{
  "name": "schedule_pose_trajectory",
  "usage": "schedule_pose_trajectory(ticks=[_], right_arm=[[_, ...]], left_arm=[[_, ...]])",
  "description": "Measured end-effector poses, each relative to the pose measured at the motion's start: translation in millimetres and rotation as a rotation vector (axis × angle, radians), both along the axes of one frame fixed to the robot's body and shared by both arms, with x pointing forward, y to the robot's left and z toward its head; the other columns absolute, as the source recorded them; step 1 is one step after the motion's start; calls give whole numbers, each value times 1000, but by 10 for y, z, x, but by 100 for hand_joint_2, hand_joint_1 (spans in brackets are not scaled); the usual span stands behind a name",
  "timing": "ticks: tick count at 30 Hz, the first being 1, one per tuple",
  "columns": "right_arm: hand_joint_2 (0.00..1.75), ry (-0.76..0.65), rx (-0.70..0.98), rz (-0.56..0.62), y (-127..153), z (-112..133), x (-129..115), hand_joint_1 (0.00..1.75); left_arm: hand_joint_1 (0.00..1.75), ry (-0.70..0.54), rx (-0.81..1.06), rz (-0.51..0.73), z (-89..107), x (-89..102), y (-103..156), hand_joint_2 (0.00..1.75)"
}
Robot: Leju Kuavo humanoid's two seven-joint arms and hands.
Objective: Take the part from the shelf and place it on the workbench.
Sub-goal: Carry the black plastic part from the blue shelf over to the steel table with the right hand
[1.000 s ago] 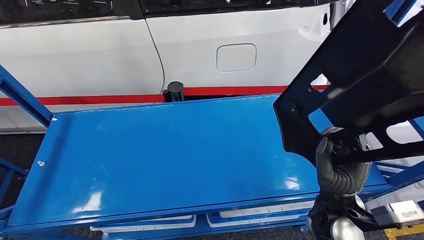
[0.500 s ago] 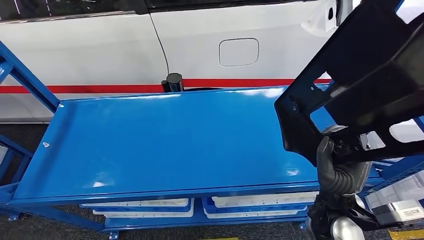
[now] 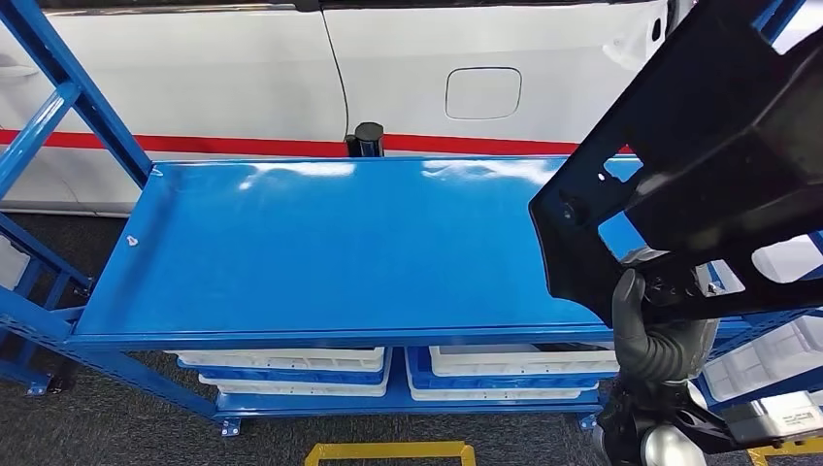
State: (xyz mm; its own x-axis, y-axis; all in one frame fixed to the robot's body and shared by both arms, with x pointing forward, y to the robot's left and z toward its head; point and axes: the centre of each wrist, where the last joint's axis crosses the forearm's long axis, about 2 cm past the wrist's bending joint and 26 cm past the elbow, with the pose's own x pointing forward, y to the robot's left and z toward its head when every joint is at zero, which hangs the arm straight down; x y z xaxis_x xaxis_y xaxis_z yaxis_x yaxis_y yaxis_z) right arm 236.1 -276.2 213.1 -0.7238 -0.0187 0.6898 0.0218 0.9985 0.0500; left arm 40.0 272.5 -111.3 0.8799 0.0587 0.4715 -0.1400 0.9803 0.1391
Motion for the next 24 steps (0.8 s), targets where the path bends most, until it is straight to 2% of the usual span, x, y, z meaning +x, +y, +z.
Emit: schedule_pose_trajectory(ticks=[24], right_arm=[[175,-6,7,8,6,-1,-12,175]], left_arm=[[0,7,-2,13,0,-2,5,175]])
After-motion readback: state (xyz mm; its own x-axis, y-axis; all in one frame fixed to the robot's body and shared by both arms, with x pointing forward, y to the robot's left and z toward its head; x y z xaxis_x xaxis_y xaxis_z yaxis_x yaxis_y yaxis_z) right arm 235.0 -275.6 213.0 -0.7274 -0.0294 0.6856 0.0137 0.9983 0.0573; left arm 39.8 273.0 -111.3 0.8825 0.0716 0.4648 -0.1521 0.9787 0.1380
